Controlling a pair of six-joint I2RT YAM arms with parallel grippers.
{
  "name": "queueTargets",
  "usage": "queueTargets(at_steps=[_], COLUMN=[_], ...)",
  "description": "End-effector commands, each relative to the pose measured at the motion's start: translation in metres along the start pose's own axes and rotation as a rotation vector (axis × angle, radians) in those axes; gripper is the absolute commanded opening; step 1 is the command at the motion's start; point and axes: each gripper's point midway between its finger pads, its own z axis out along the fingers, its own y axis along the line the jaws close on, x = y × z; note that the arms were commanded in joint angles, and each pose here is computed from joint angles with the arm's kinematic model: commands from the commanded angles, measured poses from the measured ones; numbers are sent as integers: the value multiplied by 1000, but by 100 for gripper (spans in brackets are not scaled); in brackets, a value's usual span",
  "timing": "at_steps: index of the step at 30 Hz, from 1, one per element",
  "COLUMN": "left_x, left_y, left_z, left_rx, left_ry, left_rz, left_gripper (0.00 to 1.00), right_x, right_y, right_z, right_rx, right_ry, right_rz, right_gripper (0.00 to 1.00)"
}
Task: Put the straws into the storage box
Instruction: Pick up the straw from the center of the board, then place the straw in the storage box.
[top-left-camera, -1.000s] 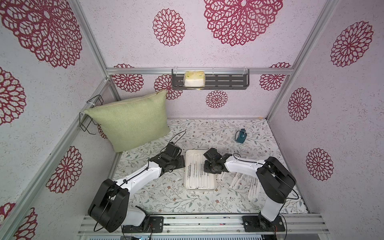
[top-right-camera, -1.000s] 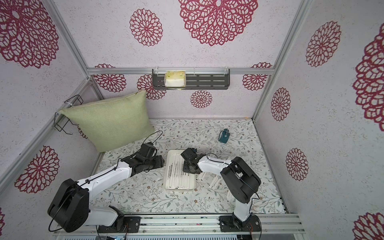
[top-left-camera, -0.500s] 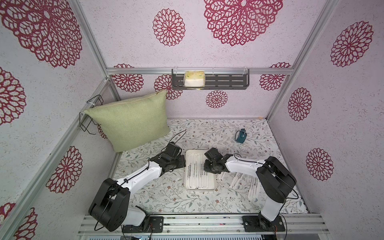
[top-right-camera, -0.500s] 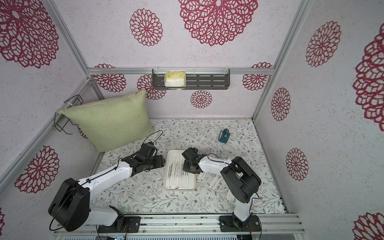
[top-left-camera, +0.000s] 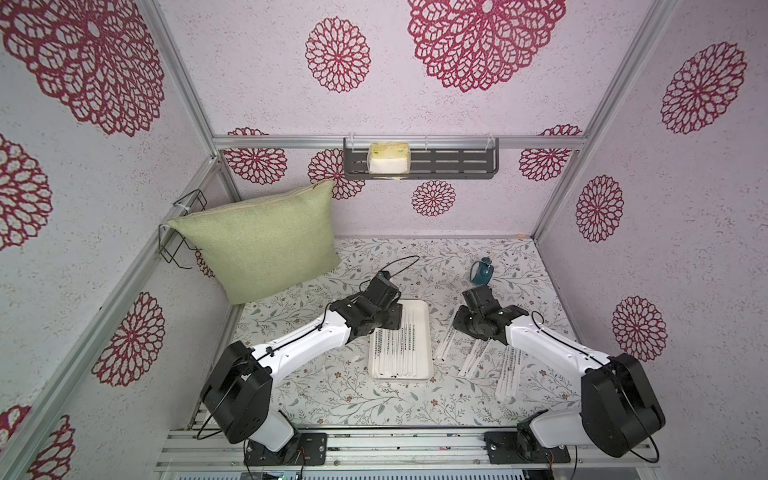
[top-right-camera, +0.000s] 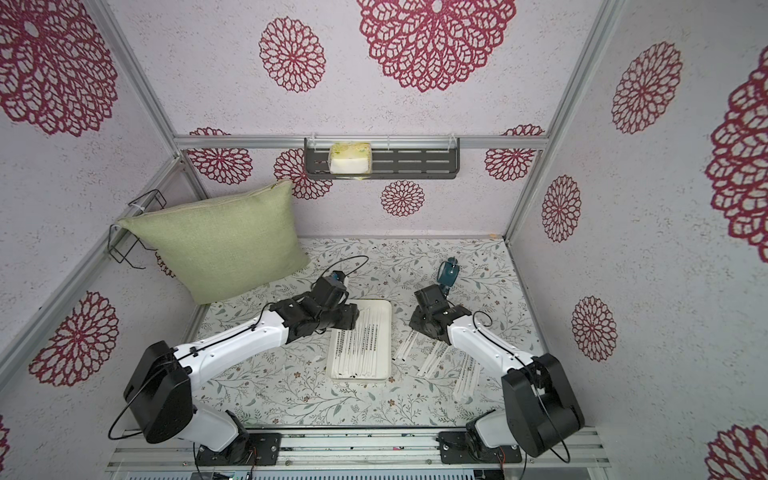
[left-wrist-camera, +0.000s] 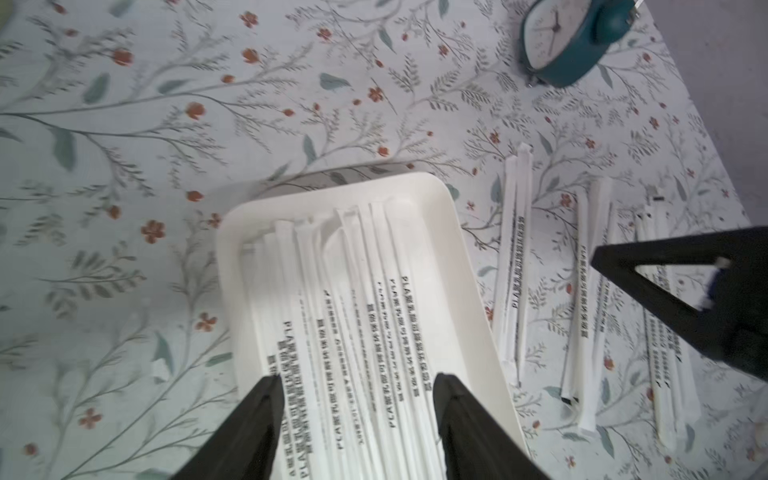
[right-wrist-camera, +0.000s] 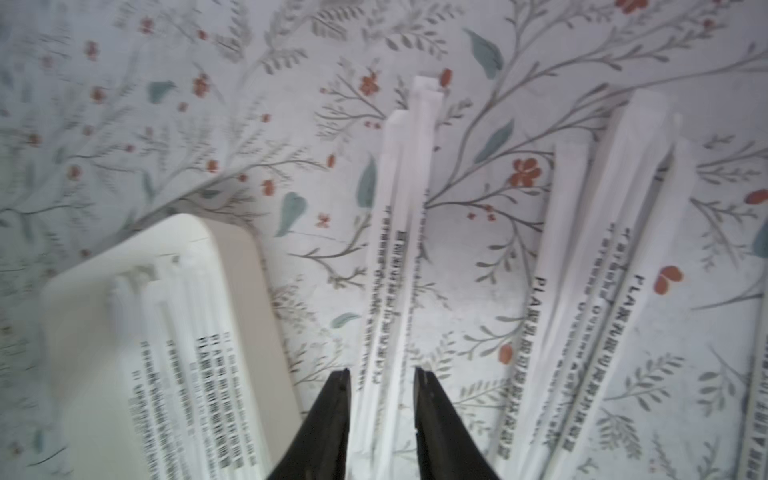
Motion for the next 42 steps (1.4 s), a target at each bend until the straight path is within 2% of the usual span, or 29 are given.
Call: queueTargets(at_steps=[1,4,9,16,24,29,32,35,39,42], left_x=[11,14,21,25,22,22,21,21,17,14], left_y=[-12,-12,-3,2,4,17,39,66,93,98], left_z=[16,19,21,20,19,13,7,0,-10,-16], left_rx=[65,68,24,9,2,-23,-50,-74,-90,-88], left_ry=[45,51,66,69,59,46,39,24,-16,-37], left_rz=[-43,-54,-27,-20,-21,-41,-98,-176,-268,-296], left_gripper=[64,64,64,64,64,64,64,64,64,64], right_x=[2,8,26,24,22,18,7,1,22,42], right_y=[7,14,4,-33,-29,-30,-11,25,91,119], right_z=[9,22,39,31,41,39,17,-12,-34,-32], right_rx=[-9,-33,-21,108,111,112,54,-11,-116,-158], right_ry=[6,35,87,61,64,42,2,-35,-23,6], right_rz=[-53,-49,-49,-99,-103,-98,-96,-134,-215,-245], right_gripper=[27,22,21,21,26,16,10,8,8,8])
